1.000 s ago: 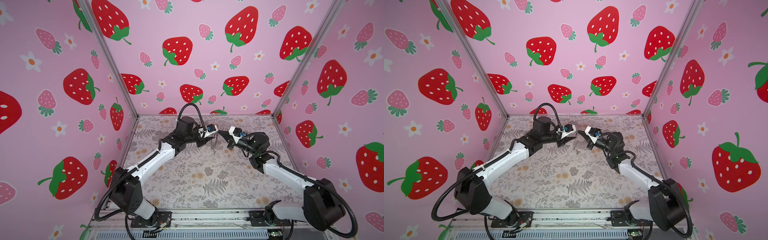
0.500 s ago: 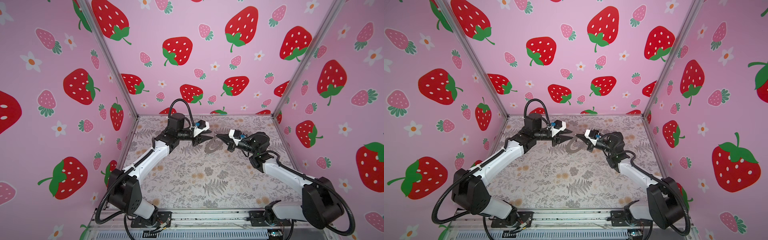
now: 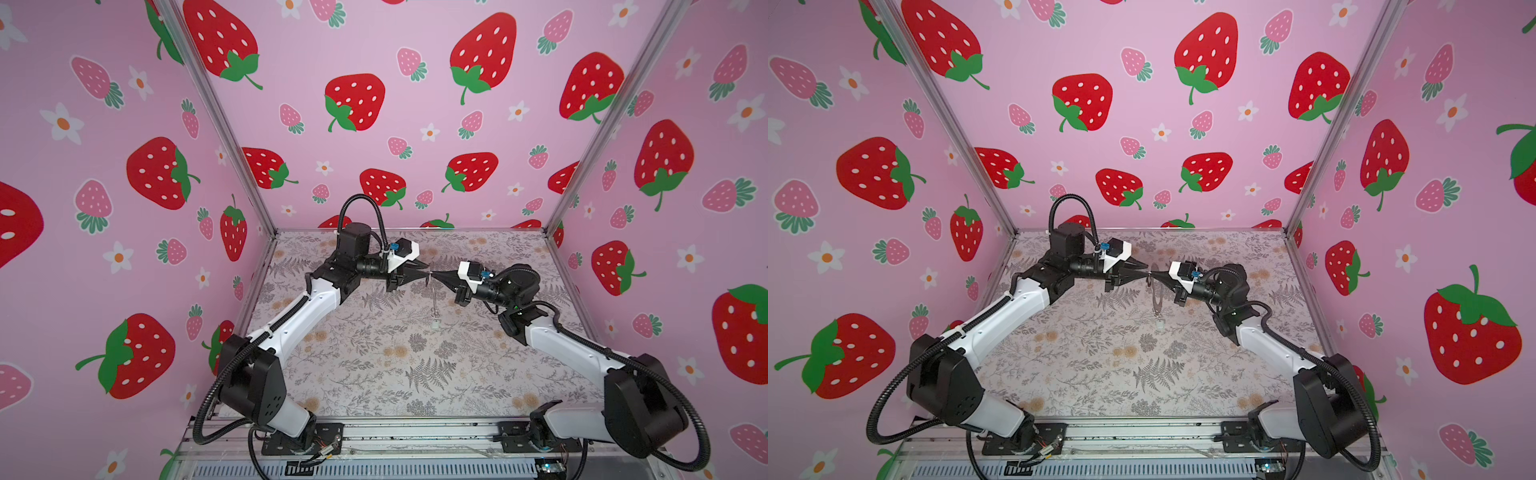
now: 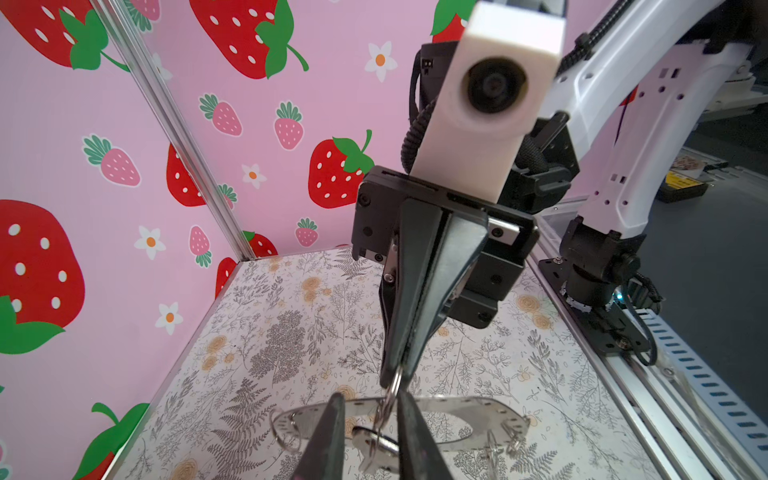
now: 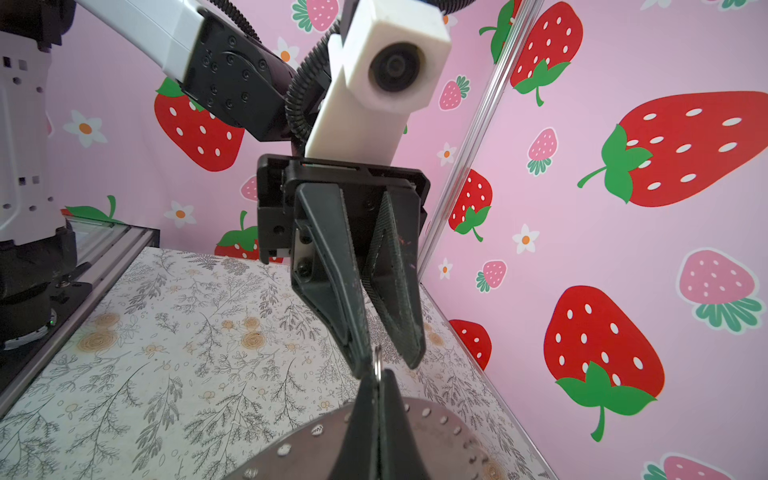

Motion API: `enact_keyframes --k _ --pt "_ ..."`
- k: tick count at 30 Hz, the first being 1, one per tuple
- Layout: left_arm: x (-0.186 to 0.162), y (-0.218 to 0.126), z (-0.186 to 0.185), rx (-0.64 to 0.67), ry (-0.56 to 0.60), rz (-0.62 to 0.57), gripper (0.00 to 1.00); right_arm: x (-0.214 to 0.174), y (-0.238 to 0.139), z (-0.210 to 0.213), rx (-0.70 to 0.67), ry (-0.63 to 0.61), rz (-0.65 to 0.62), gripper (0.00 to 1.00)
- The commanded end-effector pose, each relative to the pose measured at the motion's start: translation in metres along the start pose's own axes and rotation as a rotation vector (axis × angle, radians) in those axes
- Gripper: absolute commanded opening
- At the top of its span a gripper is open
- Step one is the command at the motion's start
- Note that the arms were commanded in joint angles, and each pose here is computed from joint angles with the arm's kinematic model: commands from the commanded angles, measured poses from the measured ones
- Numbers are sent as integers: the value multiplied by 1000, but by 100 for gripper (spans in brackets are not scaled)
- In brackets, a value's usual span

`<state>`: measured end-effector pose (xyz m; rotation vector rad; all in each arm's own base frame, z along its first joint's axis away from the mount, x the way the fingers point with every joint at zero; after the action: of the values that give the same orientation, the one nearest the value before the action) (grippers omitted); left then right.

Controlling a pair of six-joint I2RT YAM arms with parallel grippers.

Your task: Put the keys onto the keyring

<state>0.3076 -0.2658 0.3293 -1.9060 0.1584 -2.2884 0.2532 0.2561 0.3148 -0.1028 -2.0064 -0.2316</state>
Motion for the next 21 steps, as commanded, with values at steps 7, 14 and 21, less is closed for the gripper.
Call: enact_keyframes --k 7,14,21 --pt "2 9 -3 -44 34 40 13 10 -1 -1 13 -42 -49 0" --pt "2 11 -1 -37 52 71 0 1 2 -5 -7 -36 -3 9" --pt "-3 13 5 47 30 301 0 -9 -5 -26 -171 -175 214 24"
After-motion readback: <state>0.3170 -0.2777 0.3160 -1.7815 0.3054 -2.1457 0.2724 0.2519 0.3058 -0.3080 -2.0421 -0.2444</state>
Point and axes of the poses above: each gripper's point midway between its finger pads, its own y axis out along the fingers, its own z axis along the line the jaws close on, x = y × z, the point moved 5 cm from there along -y, back along the fingers, and after that the axes turned 3 degrees about -y, right-handed, at the moved point
